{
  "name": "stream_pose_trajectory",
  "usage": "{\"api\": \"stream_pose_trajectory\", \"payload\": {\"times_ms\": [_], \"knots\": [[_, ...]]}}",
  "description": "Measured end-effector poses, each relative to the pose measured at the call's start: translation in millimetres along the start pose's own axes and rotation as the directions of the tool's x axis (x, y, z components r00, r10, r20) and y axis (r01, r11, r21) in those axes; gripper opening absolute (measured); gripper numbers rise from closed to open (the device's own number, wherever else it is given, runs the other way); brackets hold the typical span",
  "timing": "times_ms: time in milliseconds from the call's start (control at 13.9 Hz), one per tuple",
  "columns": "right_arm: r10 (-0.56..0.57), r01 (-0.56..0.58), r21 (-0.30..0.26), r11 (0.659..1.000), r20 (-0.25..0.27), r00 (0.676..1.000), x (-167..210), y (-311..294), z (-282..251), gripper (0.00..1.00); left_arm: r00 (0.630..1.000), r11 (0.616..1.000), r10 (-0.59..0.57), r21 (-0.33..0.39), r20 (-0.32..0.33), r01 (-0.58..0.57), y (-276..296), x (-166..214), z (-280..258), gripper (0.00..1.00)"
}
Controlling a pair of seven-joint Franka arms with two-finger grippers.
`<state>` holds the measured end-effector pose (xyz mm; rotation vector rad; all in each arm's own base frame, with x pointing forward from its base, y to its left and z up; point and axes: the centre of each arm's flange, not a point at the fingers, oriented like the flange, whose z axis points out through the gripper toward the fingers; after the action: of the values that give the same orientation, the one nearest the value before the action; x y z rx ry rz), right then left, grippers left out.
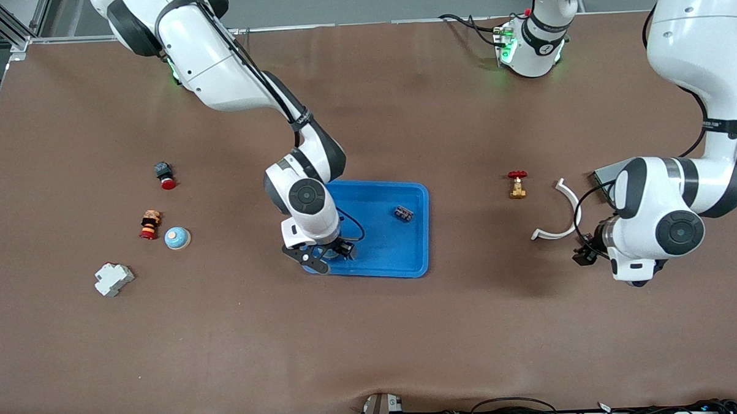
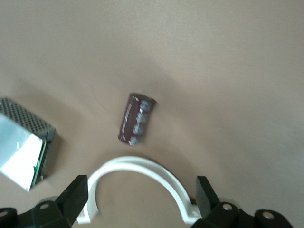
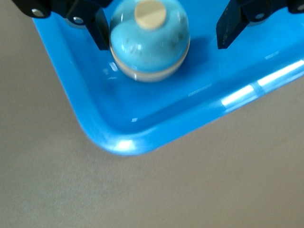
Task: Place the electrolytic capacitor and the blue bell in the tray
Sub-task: 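Open both grippers to drop the bell and capacitor into the tray, then grasp another capacitor with the left gripper while the right gripper reaches the bell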
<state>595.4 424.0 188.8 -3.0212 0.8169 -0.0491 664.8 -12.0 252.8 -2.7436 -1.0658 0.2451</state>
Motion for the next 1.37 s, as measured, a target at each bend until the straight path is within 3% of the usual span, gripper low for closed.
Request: {"api": "stream_pose_trajectory", "payload": {"times_ms": [216,359,575,791,934,1150,1366], "knots": [[0.026,-0.025,-0.053,0.998,0.025,0.999,-14.1,-18.0,-35.7,1.00,0.999,0.998,0.054,-0.019,0.004,-0.054,2.9,12.2,36.0,0.95],[0.028,-0.024,-0.097,0.995,0.044,0.999,-15.3,-21.6,-58.9,1.00,0.993,0.993,0.120,-0.024,0.004,-0.120,3.6,15.3,46.9,0.83],[-0.046,0.053,-0.119,0.991,0.058,0.997,0.0,-18.5,-82.5,1.00,0.988,0.988,0.153,-0.023,0.006,-0.153,2.0,17.0,50.4,0.78],[-0.249,0.256,-0.105,0.961,0.075,0.966,61.4,11.8,-102.7,1.00,0.989,0.989,0.150,-0.014,0.014,-0.149,-2.2,18.2,56.6,0.75],[-0.324,0.331,-0.097,0.939,0.082,0.942,114.8,47.1,-109.0,1.00,0.990,0.990,0.141,-0.009,0.022,-0.141,-7.6,21.4,61.5,0.74],[-0.387,0.388,-0.110,0.915,0.026,0.922,163.6,97.7,-107.6,1.00,0.991,0.992,0.126,-0.005,0.034,-0.126,-18.3,28.3,68.2,0.65],[-0.444,0.440,-0.095,0.893,-0.028,0.895,177.3,164.5,-87.2,1.00,0.991,0.992,0.124,0.000,0.042,-0.125,-21.1,27.8,72.6,0.34]]}}
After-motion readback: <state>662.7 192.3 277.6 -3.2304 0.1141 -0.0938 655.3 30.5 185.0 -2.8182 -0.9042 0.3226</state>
